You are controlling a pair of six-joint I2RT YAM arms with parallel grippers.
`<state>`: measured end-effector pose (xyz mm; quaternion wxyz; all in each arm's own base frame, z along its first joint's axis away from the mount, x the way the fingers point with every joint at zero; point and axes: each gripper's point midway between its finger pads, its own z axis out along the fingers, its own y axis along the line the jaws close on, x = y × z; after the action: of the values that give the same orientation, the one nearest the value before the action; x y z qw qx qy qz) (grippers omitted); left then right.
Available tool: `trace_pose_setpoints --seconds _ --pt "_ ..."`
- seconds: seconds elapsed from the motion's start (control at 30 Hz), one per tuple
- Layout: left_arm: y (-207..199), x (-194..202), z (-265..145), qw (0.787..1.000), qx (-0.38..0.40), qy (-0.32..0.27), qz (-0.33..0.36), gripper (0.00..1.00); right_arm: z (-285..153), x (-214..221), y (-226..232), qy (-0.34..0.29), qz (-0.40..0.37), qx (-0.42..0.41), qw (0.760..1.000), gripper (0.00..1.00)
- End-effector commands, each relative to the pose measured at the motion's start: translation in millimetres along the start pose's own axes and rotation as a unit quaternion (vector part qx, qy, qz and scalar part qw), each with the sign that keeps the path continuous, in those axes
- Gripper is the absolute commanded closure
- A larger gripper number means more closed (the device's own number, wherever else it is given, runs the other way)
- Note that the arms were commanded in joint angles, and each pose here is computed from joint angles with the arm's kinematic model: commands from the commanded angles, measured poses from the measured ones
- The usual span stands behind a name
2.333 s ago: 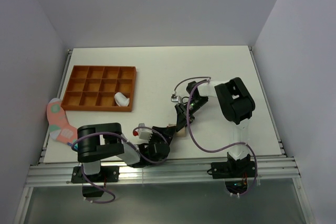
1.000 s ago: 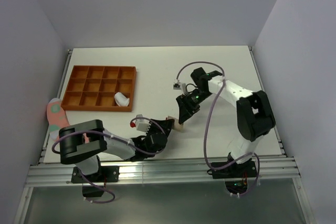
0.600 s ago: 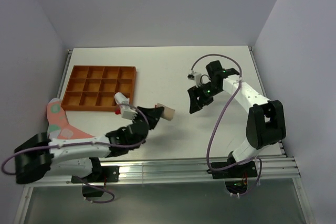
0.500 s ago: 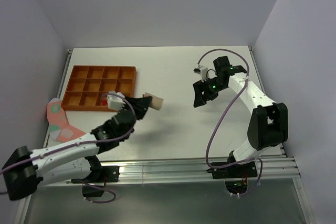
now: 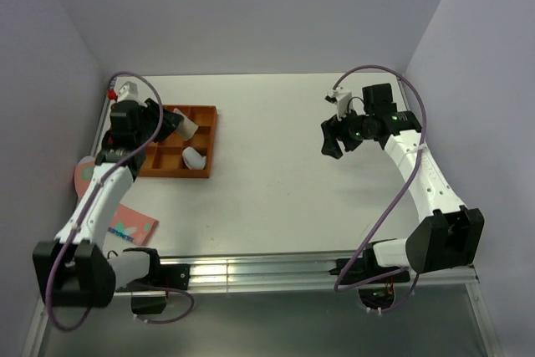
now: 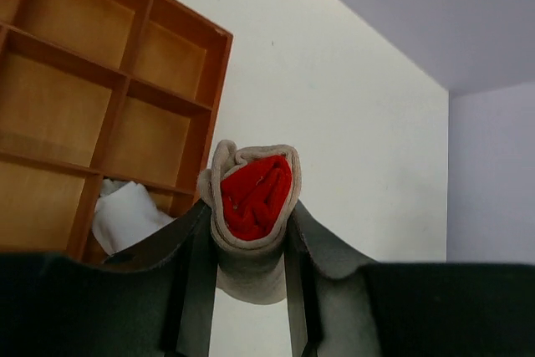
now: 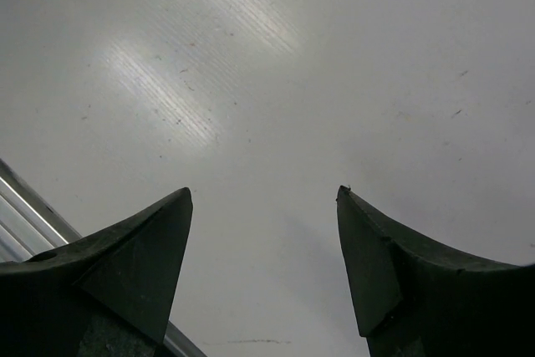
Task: Roll the socks
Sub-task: Place the sock in the storage box.
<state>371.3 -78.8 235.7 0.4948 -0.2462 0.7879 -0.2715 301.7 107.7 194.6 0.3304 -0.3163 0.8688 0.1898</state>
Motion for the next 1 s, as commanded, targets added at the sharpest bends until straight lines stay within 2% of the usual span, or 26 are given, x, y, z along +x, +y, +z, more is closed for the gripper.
trace_pose_setpoints --seconds 0.0,0.07,0.2,0.37,0.63,0.97 --pt "-5 11 4 0.988 0.083 0.115 0.058 1.0 2 1 -7 -0.004 -0.013 0.012 1.0 0.23" --pt "11 5 13 0.987 0.083 0.13 0.041 1.0 2 4 -8 -0.002 -0.016 0.015 1.0 0.23" --pt "52 17 24 0.985 0.039 0.17 0.013 1.0 3 6 -7 0.001 -0.018 0.008 1.0 0.23" --pt "86 26 33 0.983 0.022 0.184 -0.002 1.0 3 12 -4 -0.002 -0.03 0.005 1.0 0.24" --pt "111 31 48 0.976 0.013 0.216 0.005 1.0 -1 23 3 0.0 -0.049 -0.002 0.999 0.24" --pt "163 46 57 0.964 -0.056 0.259 -0.012 1.0 -9 18 10 -0.011 -0.063 -0.009 0.998 0.24"
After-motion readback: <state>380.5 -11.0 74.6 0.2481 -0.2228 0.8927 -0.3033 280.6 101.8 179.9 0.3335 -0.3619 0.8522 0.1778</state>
